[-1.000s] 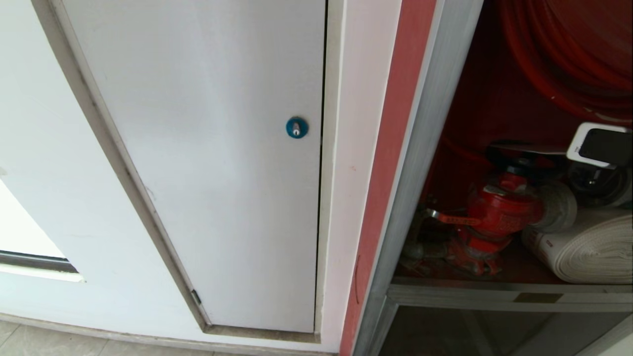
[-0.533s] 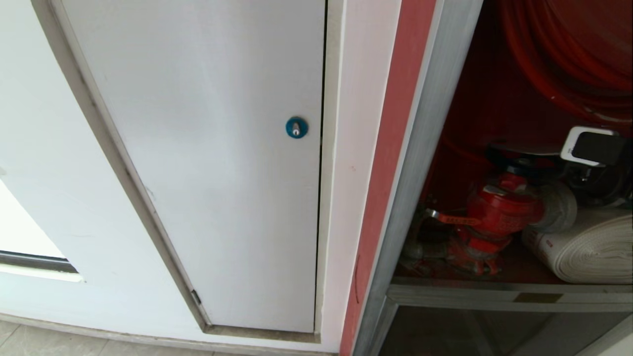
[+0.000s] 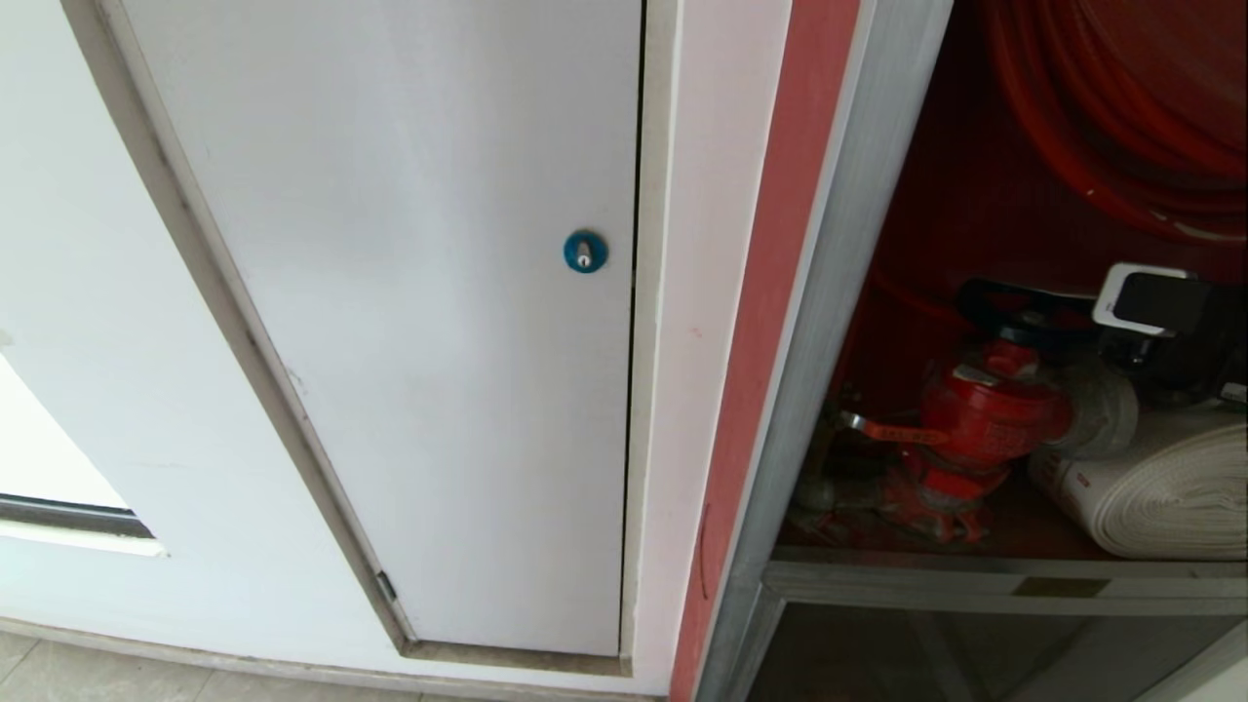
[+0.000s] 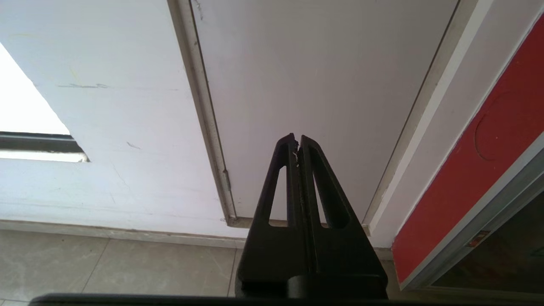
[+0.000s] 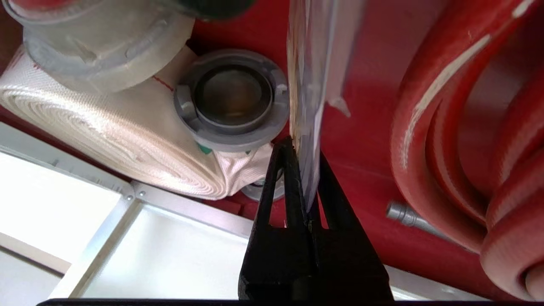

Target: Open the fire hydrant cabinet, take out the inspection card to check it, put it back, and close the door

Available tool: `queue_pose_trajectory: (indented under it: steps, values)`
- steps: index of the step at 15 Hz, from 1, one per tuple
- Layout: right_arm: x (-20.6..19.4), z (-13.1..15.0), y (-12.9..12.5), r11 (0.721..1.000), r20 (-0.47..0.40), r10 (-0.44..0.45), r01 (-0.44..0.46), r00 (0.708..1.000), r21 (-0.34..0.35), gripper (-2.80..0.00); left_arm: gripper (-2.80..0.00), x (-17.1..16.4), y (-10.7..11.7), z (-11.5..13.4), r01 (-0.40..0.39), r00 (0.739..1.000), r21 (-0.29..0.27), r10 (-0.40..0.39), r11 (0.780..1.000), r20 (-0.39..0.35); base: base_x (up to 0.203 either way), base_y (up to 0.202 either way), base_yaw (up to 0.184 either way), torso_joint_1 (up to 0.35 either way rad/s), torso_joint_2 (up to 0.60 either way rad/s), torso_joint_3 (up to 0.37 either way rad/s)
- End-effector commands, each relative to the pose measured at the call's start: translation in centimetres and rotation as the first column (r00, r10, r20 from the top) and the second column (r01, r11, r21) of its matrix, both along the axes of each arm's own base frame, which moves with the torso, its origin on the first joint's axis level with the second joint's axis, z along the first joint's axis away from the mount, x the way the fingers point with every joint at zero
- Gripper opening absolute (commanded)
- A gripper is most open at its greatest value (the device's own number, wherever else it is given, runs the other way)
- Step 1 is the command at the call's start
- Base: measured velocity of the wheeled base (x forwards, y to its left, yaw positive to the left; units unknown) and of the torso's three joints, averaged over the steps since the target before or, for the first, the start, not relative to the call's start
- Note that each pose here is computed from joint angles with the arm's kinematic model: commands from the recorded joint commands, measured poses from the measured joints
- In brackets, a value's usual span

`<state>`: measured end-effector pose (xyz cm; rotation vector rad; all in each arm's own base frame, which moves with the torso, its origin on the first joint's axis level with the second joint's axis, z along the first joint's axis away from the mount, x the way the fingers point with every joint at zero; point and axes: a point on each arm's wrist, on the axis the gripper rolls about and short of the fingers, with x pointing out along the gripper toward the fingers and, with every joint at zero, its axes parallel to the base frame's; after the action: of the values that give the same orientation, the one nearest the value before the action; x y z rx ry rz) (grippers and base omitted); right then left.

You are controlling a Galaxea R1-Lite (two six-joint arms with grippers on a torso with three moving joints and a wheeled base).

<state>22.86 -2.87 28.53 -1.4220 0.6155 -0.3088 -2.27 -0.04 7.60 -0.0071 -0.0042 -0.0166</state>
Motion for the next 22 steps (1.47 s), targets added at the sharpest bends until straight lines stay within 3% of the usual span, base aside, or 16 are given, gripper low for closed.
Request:
queue_pose_trajectory:
  steps: [1, 5, 7, 17, 18, 22]
  values:
    - [0.3, -0.2, 0.0, 1.0, -0.013, 0.0, 0.0, 1.0, -0.006, -2.8, -2.8, 0.0, 0.0, 0.0, 0.0, 1.0, -0.001, 0.0, 1.0, 0.0, 0.0, 0.0, 0.0, 0.0, 0.0, 0.0]
    - [1.3, 0.0, -0.1, 1.0, 0.029, 0.007, -0.007, 1.0, -0.013, -2.8, -2.8, 0.0, 0.0, 0.0, 0.0, 1.0, -0.001, 0.0, 1.0, 0.0, 0.0, 0.0, 0.0, 0.0, 0.0, 0.0]
    - [2.0, 0.4, -0.2, 0.998, 0.068, 0.021, -0.017, 0.997, -0.062, -2.8, -2.8, 0.0, 0.0, 0.0, 0.0, 1.0, -0.001, 0.0, 1.0, 0.0, 0.0, 0.0, 0.0, 0.0, 0.0, 0.0]
    - [0.8, 0.5, -0.4, 0.996, 0.062, 0.033, -0.028, 0.998, -0.088, -2.8, -2.8, 0.0, 0.0, 0.0, 0.0, 1.0, -0.001, 0.0, 1.0, 0.0, 0.0, 0.0, 0.0, 0.0, 0.0, 0.0]
    - [0.7, 0.5, -0.5, 0.995, 0.059, 0.039, -0.033, 0.997, -0.094, 0.0, -2.8, 0.0, 0.0, 0.0, 0.0, 1.0, -0.002, 0.0, 1.0, 0.0, 0.0, 0.0, 0.0, 0.0, 0.0, 0.0]
    - [0.1, 0.8, -0.5, 0.995, 0.064, 0.042, -0.036, 0.997, -0.094, 0.0, -2.8, 0.0, 0.0, 0.0, 0.0, 1.0, -0.001, 0.0, 1.0, 0.0, 0.0, 0.0, 0.0, 0.0, 0.0, 0.0]
